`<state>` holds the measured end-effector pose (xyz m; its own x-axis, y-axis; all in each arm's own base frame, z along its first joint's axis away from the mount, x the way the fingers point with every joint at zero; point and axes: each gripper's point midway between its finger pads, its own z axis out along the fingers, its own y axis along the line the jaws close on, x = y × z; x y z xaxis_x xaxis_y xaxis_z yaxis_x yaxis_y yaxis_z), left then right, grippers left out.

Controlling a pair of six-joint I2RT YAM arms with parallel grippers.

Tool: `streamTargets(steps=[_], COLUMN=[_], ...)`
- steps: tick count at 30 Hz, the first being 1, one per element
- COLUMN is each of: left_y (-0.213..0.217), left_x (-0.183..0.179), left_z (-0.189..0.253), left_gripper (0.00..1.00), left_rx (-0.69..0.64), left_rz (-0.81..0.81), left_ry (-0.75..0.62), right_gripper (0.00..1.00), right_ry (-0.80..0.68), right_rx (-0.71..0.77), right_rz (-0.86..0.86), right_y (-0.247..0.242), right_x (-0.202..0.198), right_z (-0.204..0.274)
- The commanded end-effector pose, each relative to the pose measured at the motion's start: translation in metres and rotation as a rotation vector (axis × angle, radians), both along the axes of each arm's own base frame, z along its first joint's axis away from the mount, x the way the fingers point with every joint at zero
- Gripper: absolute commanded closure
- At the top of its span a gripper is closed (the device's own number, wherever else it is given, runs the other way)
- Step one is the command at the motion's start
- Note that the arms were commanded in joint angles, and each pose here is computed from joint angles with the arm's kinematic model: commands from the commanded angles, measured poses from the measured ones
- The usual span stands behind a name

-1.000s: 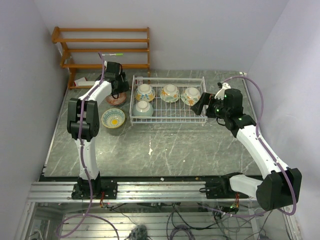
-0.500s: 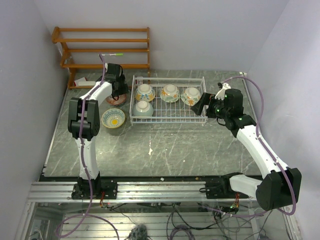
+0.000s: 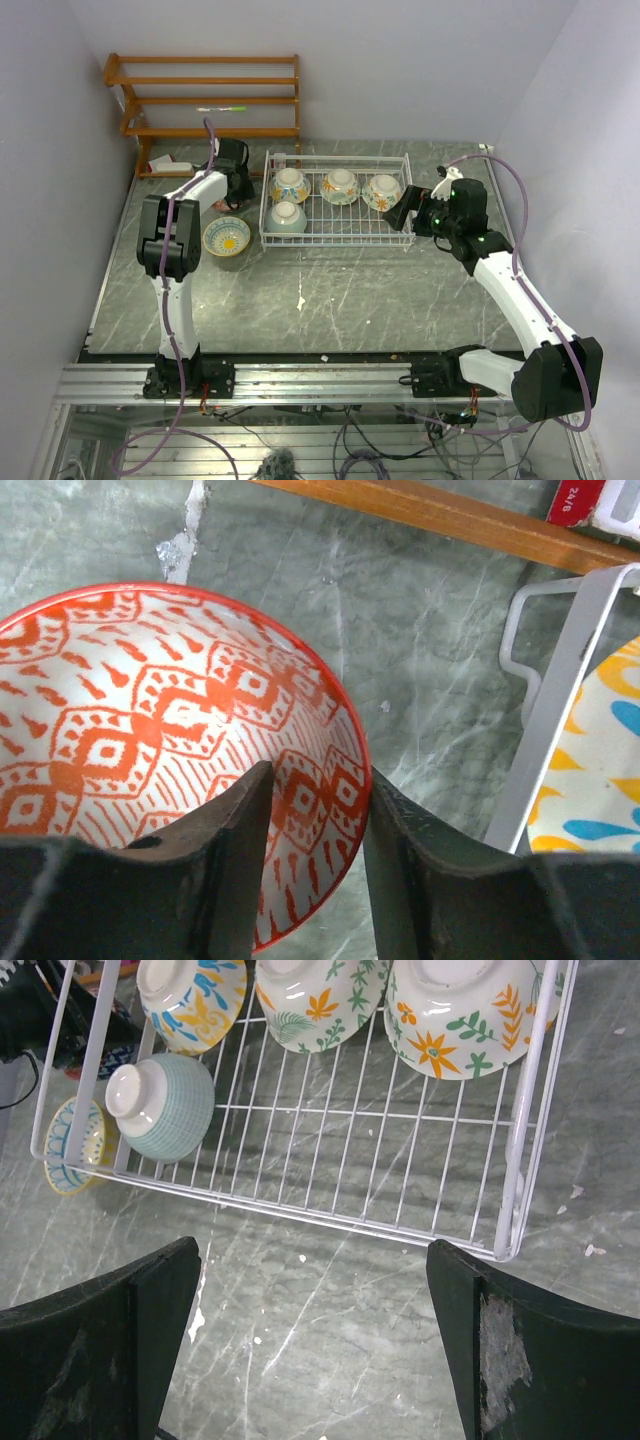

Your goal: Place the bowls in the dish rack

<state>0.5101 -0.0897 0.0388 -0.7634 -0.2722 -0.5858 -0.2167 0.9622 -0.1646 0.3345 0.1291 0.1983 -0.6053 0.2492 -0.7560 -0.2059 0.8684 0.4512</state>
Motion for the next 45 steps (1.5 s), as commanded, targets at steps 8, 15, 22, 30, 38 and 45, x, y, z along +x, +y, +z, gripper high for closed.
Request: streamTargets(steps=[8,15,22,30,38,45], left_y=[0.016,0.023,-0.001,-0.055,-0.156,-0.243], left_x=[0.004,-0.005,-0.018,-0.065,-0.120,-0.138], left_z=[0.054,0.095,0.189,0.319,0.384,0.373], left_gripper=[0.93,0.93,0.93,0.93,0.93,0.93], left_rx=[0.085,0.111,0.036,-0.266,-0.734,-0.986], left_rz=[0.029,0.043,-0.025,-0.201,-0.525,-0.708], left_ry=[-0.111,-0.186,-0.396,-0.722,-0.855,-0.773], right_gripper=[0.05,0.05,0.06,0.05,0.05,0.05], right_ry=[-0.043,-0.064,-0.124,-0.177,-0.205,-0.214], right_rx=[0.007,0.032,0.098,0.134,0.176,0.182], right_rz=[-0.019,-0.013,-0.025,-0.110,-0.133,-0.167], right_y=[-0.005,-0.004,-0.001,-0.012,-0.013,-0.019], right_x=[-0.001,-0.008,-0.015,-0.019,-0.021,-0.021], right_z=[0.013,0.024,0.052,0.080,0.098,0.102])
